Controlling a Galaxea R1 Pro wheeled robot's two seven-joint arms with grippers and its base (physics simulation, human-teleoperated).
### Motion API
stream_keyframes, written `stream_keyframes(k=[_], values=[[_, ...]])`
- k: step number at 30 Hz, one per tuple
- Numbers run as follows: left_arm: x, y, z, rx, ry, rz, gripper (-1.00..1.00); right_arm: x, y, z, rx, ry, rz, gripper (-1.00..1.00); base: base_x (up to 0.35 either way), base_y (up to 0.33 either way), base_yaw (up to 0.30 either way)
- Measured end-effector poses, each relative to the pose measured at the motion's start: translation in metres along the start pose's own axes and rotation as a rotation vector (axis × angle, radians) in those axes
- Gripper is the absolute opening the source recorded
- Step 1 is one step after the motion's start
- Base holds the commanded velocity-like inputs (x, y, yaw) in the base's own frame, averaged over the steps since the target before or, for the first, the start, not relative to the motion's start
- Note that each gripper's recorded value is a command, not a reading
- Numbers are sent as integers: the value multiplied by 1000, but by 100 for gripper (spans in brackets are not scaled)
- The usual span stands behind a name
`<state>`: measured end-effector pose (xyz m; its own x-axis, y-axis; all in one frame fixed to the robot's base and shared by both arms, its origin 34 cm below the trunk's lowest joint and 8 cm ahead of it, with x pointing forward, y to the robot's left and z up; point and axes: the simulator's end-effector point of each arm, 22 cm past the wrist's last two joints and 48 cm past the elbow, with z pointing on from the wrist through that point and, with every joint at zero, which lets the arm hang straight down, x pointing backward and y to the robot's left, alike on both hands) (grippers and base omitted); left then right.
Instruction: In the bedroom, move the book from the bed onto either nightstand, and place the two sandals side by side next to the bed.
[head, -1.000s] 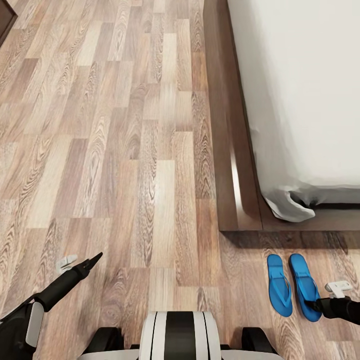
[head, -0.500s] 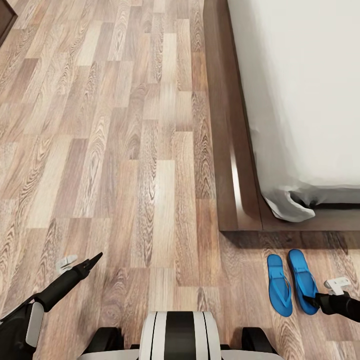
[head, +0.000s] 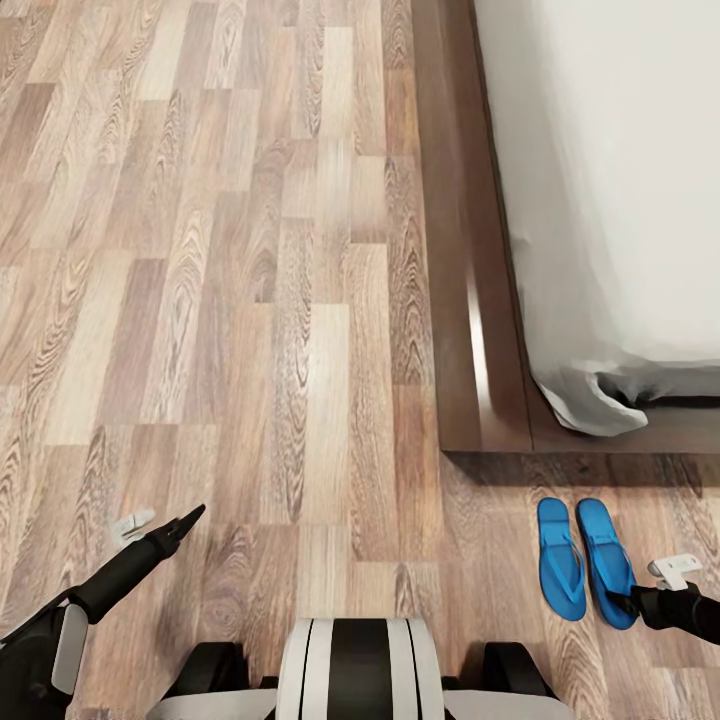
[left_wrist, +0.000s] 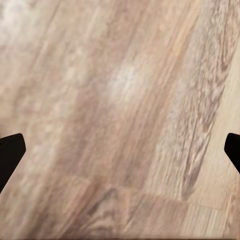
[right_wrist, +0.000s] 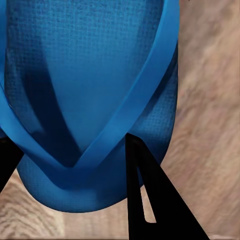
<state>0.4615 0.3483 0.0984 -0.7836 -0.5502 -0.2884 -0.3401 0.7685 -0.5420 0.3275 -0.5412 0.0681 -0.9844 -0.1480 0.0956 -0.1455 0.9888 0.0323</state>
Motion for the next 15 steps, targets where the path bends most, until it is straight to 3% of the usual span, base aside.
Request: stream_keyframes(k=[15], values=[[0, 0, 0, 0, 0, 0, 100, 0, 0, 0, 0, -1, 1, -100, 0, 0, 0]])
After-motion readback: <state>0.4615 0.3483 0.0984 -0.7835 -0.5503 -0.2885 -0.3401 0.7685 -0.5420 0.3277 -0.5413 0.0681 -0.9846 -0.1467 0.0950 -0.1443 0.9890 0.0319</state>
